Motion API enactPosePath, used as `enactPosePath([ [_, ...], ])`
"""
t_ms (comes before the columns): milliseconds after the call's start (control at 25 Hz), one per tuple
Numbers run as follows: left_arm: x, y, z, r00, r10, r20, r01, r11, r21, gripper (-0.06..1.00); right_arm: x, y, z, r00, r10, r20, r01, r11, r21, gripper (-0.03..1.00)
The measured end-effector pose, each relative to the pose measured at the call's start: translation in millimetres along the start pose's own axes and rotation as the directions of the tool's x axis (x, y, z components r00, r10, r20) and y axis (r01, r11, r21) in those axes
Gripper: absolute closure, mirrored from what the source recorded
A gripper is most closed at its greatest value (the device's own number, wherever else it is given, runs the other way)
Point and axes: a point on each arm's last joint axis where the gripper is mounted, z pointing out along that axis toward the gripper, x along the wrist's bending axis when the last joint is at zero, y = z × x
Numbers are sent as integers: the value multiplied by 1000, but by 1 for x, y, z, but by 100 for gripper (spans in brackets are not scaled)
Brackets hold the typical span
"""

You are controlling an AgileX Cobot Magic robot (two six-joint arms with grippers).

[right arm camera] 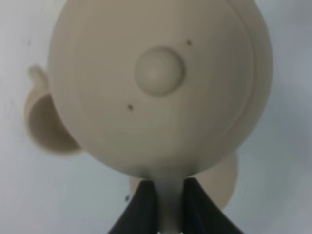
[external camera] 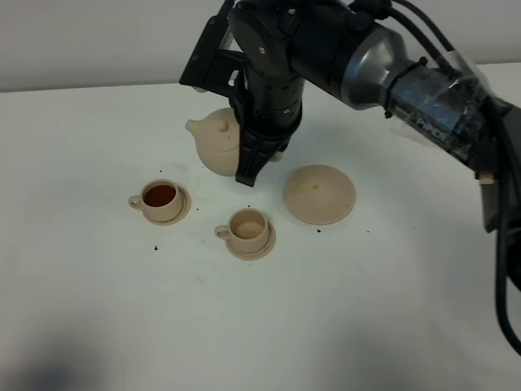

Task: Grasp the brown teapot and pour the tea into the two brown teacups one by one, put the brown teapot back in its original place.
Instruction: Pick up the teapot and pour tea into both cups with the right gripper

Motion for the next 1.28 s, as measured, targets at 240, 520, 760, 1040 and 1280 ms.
enactPosePath([
  [240, 0, 0, 0, 1000, 0, 0, 0, 1000, 0, 58, 19, -42, -1, 999, 21, -43, -15, 990, 138, 84],
  [520, 0, 0, 0, 1000, 0, 0, 0, 1000, 0, 58, 41, -69, 21, 1000, 7, -21, -2, 980, 201, 84],
  [760, 0, 0, 0, 1000, 0, 0, 0, 1000, 0, 58, 55, -71, 34, 993, -90, 82, 71, 975, 212, 84],
  [1040, 0, 0, 0, 1000, 0, 0, 0, 1000, 0, 58, 54, -67, 37, 959, -210, 188, 162, 956, 244, 84],
  [1280, 0, 0, 0, 1000, 0, 0, 0, 1000, 0, 58, 65, -64, 53, 943, -275, 189, 215, 934, 287, 84],
])
